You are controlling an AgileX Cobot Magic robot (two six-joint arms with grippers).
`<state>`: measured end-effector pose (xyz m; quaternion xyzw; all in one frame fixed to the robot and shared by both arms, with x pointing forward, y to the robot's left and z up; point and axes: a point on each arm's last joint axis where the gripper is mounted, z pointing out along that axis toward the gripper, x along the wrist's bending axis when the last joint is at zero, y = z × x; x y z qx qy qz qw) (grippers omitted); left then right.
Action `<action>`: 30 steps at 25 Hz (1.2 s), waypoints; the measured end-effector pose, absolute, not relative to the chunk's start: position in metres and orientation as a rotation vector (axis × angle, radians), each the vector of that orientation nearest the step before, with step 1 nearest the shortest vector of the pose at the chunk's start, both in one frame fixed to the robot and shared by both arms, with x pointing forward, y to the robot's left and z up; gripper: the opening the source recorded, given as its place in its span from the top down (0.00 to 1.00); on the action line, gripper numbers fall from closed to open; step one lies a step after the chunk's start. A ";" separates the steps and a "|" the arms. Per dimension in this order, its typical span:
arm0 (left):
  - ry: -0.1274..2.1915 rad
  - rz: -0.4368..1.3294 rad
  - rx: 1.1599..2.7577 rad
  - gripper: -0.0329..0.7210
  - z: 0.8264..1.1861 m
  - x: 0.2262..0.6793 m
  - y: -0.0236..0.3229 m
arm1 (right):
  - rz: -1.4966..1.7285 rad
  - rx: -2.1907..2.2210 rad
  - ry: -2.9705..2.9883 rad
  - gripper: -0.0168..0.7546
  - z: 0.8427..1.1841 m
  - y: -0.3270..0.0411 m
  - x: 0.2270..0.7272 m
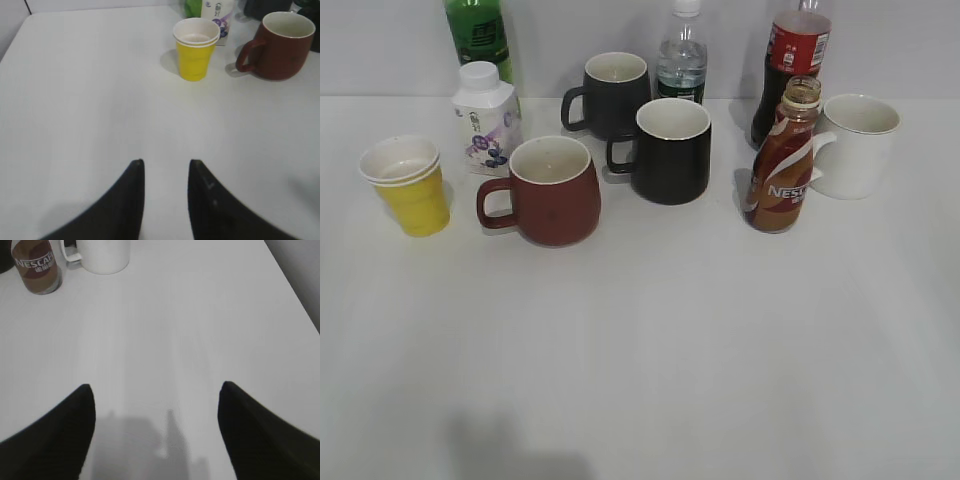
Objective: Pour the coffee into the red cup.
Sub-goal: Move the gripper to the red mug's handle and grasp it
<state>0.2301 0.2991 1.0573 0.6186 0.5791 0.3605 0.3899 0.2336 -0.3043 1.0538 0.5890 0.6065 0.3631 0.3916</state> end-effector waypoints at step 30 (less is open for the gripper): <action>1.252 0.707 1.642 0.64 1.046 0.411 0.243 | 1.149 1.217 1.735 0.24 1.074 -0.257 0.386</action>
